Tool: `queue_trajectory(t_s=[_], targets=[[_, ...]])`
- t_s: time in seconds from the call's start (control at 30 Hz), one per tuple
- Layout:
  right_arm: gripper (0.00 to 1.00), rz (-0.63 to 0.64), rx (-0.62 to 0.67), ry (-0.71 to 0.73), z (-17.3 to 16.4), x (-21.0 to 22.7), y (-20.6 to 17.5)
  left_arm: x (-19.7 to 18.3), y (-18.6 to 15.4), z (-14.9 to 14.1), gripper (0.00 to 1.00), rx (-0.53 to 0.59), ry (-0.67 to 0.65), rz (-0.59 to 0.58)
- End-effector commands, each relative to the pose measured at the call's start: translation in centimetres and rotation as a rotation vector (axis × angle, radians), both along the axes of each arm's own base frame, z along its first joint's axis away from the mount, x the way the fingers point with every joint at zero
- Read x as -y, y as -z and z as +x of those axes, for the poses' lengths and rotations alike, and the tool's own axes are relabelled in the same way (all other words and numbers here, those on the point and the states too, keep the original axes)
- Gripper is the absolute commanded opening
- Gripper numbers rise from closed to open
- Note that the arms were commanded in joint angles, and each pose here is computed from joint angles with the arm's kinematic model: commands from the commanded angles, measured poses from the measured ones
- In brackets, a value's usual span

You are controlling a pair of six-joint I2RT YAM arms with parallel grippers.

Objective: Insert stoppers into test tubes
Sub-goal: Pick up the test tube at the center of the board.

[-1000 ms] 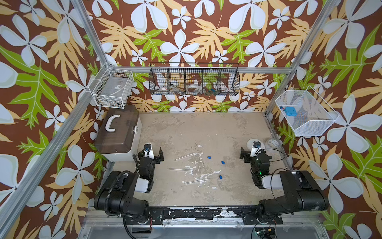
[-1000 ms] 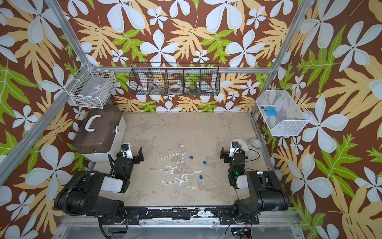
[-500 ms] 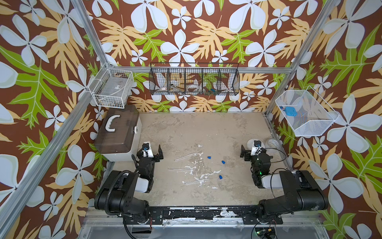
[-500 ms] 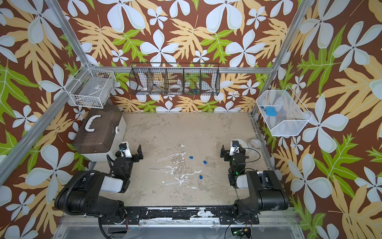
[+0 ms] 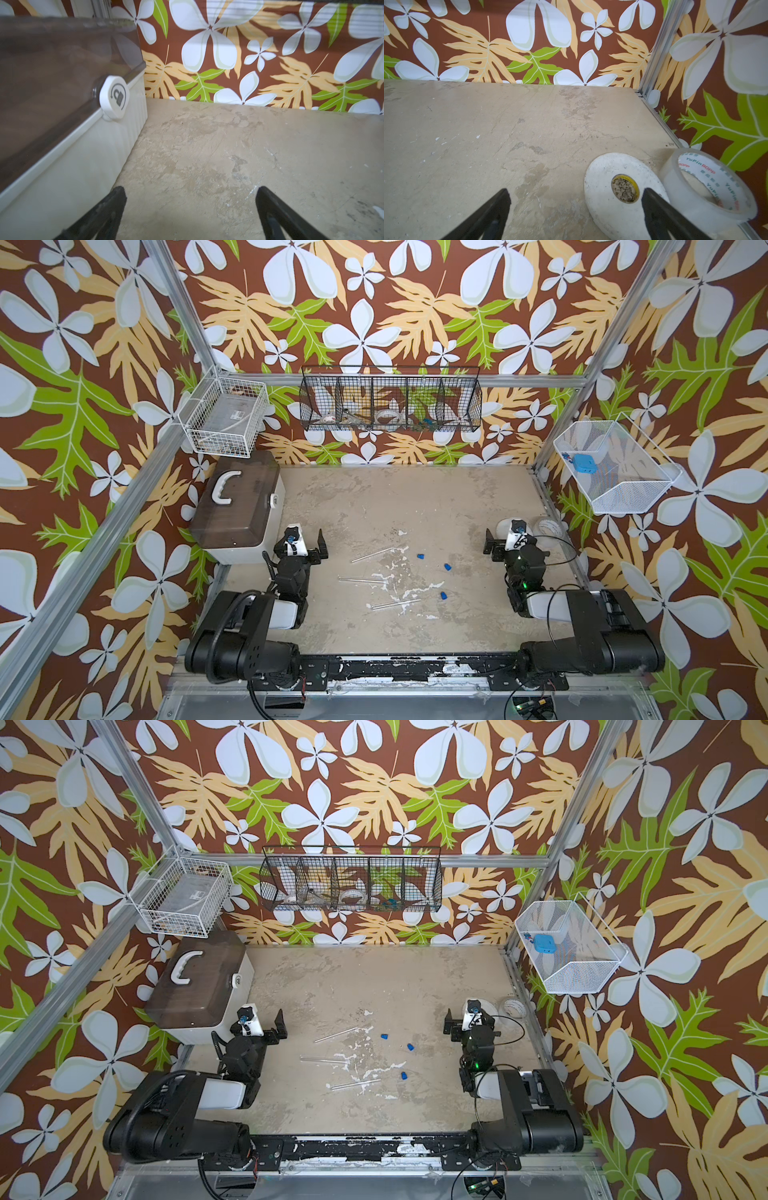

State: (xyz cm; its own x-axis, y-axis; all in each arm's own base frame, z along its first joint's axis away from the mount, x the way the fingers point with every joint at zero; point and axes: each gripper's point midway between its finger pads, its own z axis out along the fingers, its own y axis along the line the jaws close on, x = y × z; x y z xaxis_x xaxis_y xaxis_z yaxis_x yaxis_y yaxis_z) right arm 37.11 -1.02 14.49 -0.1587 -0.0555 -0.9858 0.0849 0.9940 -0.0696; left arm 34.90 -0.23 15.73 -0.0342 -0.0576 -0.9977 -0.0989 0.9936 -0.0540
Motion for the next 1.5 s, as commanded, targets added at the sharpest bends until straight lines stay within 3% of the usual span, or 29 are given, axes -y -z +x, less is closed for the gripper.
queue_trajectory(t_s=[0.0, 0.07, 0.17, 0.23, 0.37, 0.47, 0.67, 0.87, 1.07, 1.17, 1.3, 1.47], targets=[[0.99, 0.054, -0.06, 0.1, -0.1, 1.3, -0.9, 0.8, -1.7, 0.3, 1.0, -0.018, 0.048, 0.033], [0.99, 0.157, -0.079, 0.162, -0.1, 1.9, -2.5, 1.5, -3.5, 0.5, 1.0, -0.036, 0.094, 0.074], [0.99, 0.361, -0.205, 0.319, -0.6, 3.2, -2.8, 2.6, -6.2, 0.4, 1.0, -0.081, 0.167, 0.151], [1.0, 0.47, -0.266, 0.402, -0.6, 3.8, -3.6, 2.3, -7.9, -0.6, 1.0, -0.107, 0.155, 0.14], [0.99, 0.557, -0.396, 0.279, 0.6, 1.0, -4.9, 3.5, -10.8, -4.2, 1.0, -0.041, 0.243, 0.145], [1.0, 0.618, -0.5, 0.192, 0.6, -1.7, -4.8, 5.3, -10.3, -5.7, 1.0, -0.097, 0.384, 0.161], [1.0, 0.668, -0.6, 0.133, -1.4, -7.7, -4.2, 7.7, -7.5, -7.0, 1.0, -0.124, 0.57, 0.186], [0.98, 0.787, -0.678, 0.132, -2.2, -12.8, -3.8, 9.0, -6.0, -7.8, 1.0, -0.155, 0.66, 0.188], [0.96, 0.758, -0.749, 0.119, -1.0, -15.2, -4.0, 9.7, -6.0, -8.1, 1.0, -0.187, 0.705, 0.25], [0.96, 0.766, -0.761, 0.093, -1.2, -15.6, -3.6, 10.5, -5.1, -7.8, 1.0, -0.285, 0.744, 0.318], [0.96, 0.772, -0.742, 0.045, -1.9, -15.8, -4.3, 11.3, -3.2, -6.4, 0.95, -0.493, 0.791, 0.317], [0.97, 0.73, -0.709, -0.009, -2.7, -15.5, -5.4, 12.9, -1.4, -4.6, 0.92, -0.578, 0.796, 0.313]])
